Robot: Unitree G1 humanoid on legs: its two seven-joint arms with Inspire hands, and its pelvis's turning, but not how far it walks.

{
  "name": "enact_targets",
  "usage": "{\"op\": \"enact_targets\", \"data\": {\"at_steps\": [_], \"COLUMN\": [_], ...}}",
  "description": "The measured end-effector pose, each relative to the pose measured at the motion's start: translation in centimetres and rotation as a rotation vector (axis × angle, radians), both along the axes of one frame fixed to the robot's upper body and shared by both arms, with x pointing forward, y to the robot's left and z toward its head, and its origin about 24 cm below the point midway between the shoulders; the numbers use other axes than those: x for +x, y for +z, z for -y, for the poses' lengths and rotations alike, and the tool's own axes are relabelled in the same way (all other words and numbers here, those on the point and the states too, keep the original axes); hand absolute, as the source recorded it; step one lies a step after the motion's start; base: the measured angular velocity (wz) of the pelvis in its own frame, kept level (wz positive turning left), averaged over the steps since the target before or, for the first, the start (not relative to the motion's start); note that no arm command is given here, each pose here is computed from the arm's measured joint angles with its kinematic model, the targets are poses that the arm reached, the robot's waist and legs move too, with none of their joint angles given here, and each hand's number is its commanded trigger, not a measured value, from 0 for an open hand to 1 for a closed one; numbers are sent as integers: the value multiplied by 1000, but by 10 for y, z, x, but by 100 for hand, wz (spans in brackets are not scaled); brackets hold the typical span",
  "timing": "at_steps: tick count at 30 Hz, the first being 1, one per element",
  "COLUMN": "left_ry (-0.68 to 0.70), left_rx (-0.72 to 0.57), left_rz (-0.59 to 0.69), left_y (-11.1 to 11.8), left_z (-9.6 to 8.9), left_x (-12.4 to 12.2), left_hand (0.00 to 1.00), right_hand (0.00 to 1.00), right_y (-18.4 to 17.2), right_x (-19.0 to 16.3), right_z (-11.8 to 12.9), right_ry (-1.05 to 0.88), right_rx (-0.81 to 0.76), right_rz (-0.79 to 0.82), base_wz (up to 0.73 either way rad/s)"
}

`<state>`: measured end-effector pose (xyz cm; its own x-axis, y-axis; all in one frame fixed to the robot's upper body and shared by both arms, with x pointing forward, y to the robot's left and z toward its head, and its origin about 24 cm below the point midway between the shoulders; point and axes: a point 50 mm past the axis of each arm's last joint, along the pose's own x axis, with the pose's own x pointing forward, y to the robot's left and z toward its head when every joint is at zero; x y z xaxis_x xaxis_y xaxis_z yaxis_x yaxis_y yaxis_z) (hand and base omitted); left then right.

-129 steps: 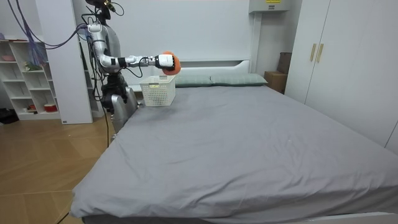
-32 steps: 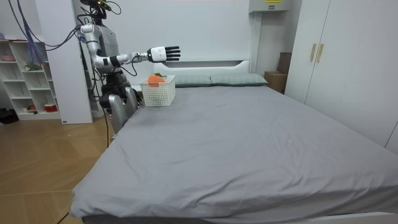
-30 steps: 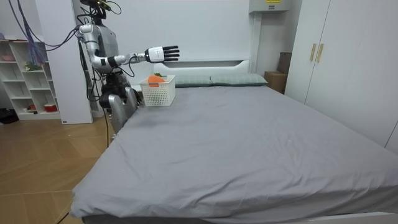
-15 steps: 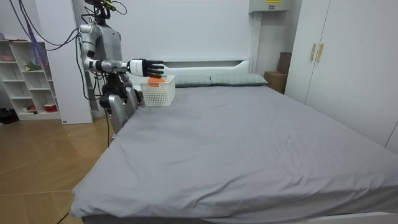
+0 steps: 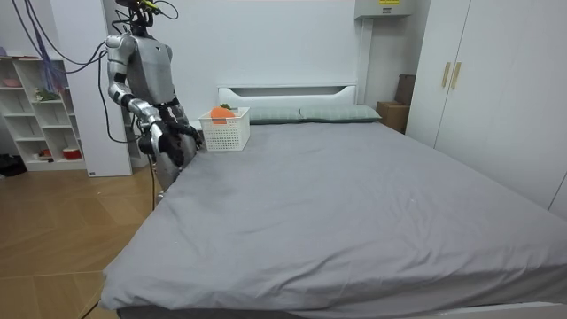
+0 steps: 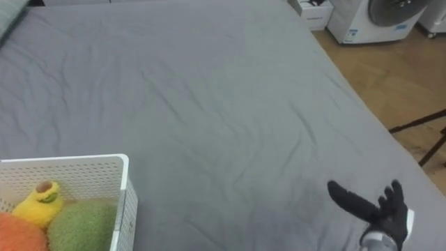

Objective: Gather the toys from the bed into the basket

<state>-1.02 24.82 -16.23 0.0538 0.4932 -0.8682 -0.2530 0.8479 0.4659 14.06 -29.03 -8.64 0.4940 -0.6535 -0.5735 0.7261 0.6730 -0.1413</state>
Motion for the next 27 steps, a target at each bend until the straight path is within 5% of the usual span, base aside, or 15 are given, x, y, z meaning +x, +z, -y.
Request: {"op": "enact_targets", "data": {"at_steps": [12,18,27], "left_ry": [14,5,-35], "left_rx": [-20,-30,-58], "left_rz": [-16,-49,-92], "left_y": [-1,-1,-3], "left_z": [0,1,7], "left_x": [-6,-6,-4], "left_hand": [0,0,0], "right_hand": [0,0,0], "right_y": [-71,-80,-82], "right_x": [-144,-165,-142], "right_z": [-18,-36,-41], "right_ry": [13,357,622], "right_rx": [140,224,171], "right_rz": [-648,-918,-1039], "base_wz": [0,-2,0]}}
